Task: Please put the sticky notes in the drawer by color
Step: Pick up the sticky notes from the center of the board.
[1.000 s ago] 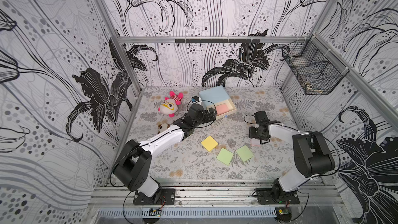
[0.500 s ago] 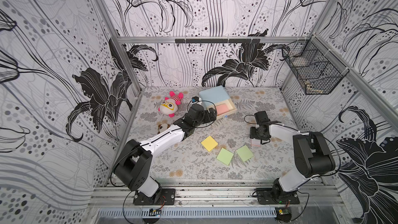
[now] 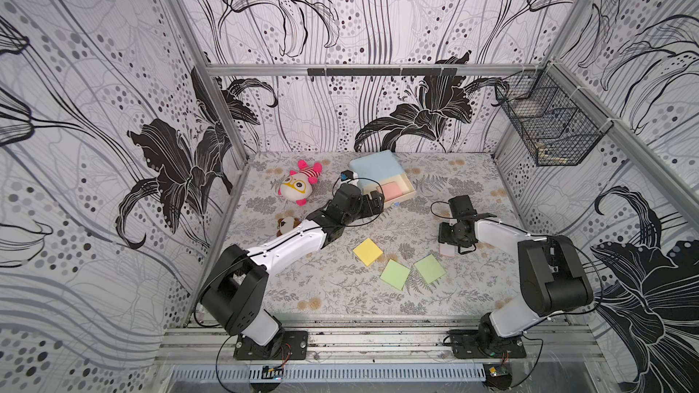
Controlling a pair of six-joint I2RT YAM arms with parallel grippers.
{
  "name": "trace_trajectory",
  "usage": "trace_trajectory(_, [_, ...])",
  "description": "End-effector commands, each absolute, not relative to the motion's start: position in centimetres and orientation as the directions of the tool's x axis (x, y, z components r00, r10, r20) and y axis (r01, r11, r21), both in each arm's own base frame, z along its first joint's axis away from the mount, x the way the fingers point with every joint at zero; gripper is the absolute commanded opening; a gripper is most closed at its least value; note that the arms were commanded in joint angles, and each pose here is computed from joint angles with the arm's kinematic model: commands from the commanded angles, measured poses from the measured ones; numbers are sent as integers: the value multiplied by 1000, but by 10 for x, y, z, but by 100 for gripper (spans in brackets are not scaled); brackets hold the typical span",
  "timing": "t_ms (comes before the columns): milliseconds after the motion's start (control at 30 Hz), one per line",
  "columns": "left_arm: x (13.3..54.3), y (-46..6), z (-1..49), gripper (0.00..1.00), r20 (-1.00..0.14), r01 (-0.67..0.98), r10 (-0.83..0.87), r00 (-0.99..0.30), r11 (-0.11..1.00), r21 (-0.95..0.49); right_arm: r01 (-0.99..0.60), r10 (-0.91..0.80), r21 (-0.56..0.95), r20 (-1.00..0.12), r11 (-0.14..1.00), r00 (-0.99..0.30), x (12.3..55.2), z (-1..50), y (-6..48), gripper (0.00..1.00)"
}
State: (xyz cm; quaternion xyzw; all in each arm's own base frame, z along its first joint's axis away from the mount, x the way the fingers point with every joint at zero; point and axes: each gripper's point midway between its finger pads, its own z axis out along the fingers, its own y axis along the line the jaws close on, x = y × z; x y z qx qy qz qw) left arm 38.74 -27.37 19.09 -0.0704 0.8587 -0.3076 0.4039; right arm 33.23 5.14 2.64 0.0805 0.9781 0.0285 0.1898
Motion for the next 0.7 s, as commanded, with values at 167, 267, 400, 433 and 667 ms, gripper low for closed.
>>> trace_trajectory(167, [382, -306, 213, 97, -662, 216, -380, -646, 741, -635, 160, 206, 149, -382, 976, -901, 325, 44, 57, 58])
trace_trajectory(267, [373, -319, 220, 98, -672, 264, -375, -638, 714, -649, 155, 219, 182, -420, 971, -881, 330, 59, 60, 58])
trace_trajectory(400, [356, -341, 229, 98, -694, 344, -354, -627, 674, -654, 137, 240, 246, -459, 959, -855, 335, 81, 67, 58])
trace_trajectory(433, [351, -348, 231, 98, -700, 365, -347, -624, 663, -654, 133, 247, 263, -468, 955, -849, 336, 87, 69, 58])
trace_trajectory(667, [313, -404, 233, 98, -712, 479, -297, -636, 572, -666, 108, 301, 363, -533, 926, -791, 349, 134, 78, 58])
